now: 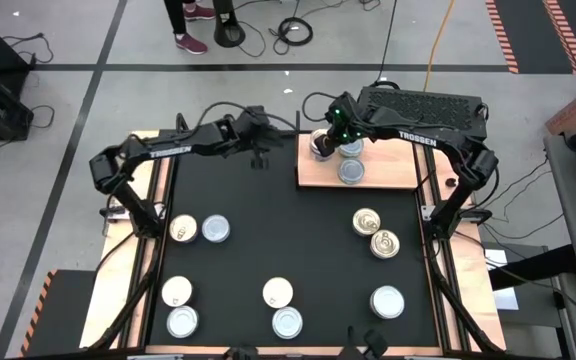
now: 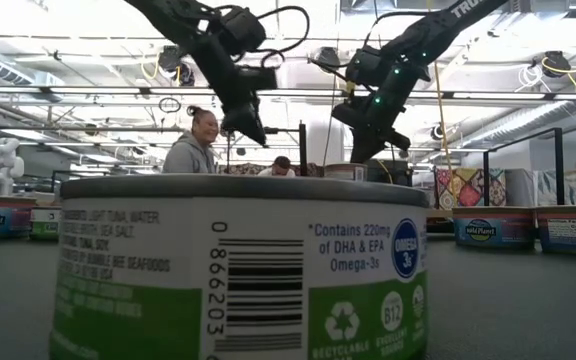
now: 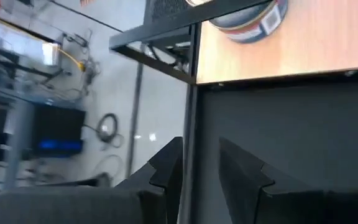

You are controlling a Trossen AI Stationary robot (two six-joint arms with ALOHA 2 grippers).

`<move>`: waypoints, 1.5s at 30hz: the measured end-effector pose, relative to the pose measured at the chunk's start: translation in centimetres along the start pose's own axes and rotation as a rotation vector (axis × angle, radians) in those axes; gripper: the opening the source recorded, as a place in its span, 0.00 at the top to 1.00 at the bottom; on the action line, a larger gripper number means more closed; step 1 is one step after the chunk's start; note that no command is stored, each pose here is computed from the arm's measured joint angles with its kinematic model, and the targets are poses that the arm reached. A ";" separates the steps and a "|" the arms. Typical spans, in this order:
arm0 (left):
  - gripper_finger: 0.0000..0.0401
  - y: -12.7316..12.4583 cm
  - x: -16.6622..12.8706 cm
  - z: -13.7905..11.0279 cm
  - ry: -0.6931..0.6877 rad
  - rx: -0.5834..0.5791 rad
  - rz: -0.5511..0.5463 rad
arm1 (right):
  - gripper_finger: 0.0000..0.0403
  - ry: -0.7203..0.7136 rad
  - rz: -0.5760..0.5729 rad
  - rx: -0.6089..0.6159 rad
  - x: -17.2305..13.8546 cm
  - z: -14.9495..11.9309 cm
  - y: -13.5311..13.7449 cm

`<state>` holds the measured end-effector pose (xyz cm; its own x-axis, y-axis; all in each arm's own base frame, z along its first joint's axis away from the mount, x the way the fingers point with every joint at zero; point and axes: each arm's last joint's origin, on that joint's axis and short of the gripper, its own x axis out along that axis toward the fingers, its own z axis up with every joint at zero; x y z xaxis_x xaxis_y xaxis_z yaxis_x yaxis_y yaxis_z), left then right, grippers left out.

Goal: Stack canned seafood by type on shelf
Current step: Stack the blue pink tuna can on top of the other blue pink tuna can on the shelf, then put the blue pink tuna can on the shelf aligned with the other blue pink tuna can

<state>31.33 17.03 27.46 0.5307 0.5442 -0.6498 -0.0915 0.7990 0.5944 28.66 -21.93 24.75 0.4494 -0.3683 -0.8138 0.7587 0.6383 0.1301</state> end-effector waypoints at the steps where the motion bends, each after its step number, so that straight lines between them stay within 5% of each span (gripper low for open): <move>1: 0.75 0.3 -0.7 -0.1 -0.021 -0.035 -0.008 | 1.00 0.008 0.003 -0.003 0.1 -0.1 0.1; 7: 0.75 2.0 -5.4 -0.7 -0.161 -0.253 -0.008 | 1.00 -0.012 -0.018 0.005 0.7 0.0 0.6; 17: 0.75 2.6 -11.7 -0.3 -0.312 -0.306 0.033 | 1.00 -0.042 -0.017 0.011 0.8 0.3 0.4; 23: 0.75 1.8 -12.9 -0.3 -0.388 -0.403 -0.160 | 1.00 -0.066 -0.002 0.011 -0.2 0.4 0.5; 32: 0.75 -2.2 -13.9 0.6 -0.286 -0.436 -0.385 | 1.00 -0.197 0.037 -0.034 -4.6 1.2 0.6; 37: 0.75 -6.1 -15.7 1.8 -0.198 -0.448 -0.404 | 1.00 -0.263 0.128 -0.098 -8.2 1.1 1.2; 45: 0.75 -11.9 -18.9 0.1 0.144 -0.566 -0.415 | 1.00 -0.287 0.240 -0.301 -13.5 -1.6 5.0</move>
<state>22.49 -2.82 32.75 0.5039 0.1633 -0.8482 -0.3493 0.9366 -0.0272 25.64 -12.68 35.52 0.7391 -0.3314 -0.5864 0.4668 0.8797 0.0912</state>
